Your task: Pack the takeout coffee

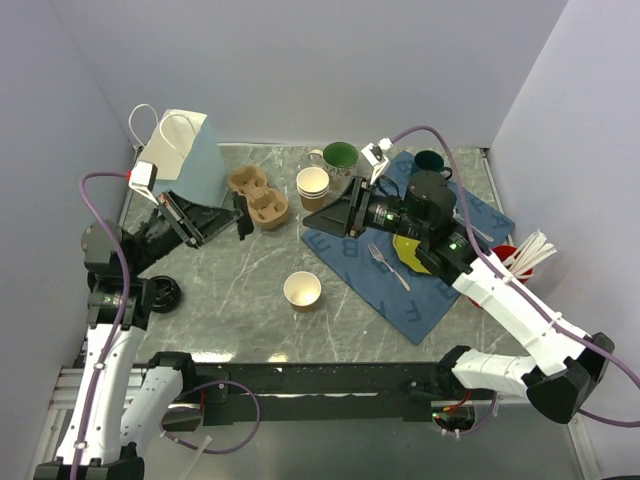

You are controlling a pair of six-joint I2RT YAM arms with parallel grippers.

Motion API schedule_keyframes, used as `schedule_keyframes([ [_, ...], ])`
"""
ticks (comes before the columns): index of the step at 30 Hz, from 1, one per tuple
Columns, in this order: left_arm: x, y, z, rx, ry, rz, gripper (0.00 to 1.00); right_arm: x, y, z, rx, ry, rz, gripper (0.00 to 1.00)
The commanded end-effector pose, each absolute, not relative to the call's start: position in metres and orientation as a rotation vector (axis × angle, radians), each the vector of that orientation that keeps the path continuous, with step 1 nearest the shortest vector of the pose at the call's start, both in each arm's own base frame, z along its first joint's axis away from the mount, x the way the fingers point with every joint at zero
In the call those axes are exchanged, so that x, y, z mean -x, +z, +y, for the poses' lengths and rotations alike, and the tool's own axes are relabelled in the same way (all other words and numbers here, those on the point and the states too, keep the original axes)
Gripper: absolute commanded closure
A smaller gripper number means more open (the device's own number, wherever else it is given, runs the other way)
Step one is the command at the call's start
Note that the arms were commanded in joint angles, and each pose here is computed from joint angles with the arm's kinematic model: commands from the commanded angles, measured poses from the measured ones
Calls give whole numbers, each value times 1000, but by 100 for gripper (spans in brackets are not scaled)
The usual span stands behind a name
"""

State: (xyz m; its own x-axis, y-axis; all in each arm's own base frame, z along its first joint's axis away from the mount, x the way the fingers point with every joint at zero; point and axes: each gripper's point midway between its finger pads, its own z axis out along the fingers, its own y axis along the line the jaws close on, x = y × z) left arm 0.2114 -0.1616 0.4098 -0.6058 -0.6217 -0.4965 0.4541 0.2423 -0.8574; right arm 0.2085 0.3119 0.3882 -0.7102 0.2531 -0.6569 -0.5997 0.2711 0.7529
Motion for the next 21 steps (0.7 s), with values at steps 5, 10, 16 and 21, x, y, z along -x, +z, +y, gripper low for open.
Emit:
schedule_keyframes([
  [5, -135, 442, -179, -207, -1843, 1430, 99, -188, 420, 328, 518, 1680, 1648, 51],
  [10, -143, 443, -179, -137, -1837, 1474, 99, -158, 422, 341, 777, 1631, 1505, 50],
  [16, -150, 452, -177, -61, -1863, 1450, 99, -140, 432, 360, 854, 1615, 1396, 50],
  [21, -153, 450, -175, 3, -1915, 1406, 99, -136, 439, 374, 882, 1584, 1373, 52],
])
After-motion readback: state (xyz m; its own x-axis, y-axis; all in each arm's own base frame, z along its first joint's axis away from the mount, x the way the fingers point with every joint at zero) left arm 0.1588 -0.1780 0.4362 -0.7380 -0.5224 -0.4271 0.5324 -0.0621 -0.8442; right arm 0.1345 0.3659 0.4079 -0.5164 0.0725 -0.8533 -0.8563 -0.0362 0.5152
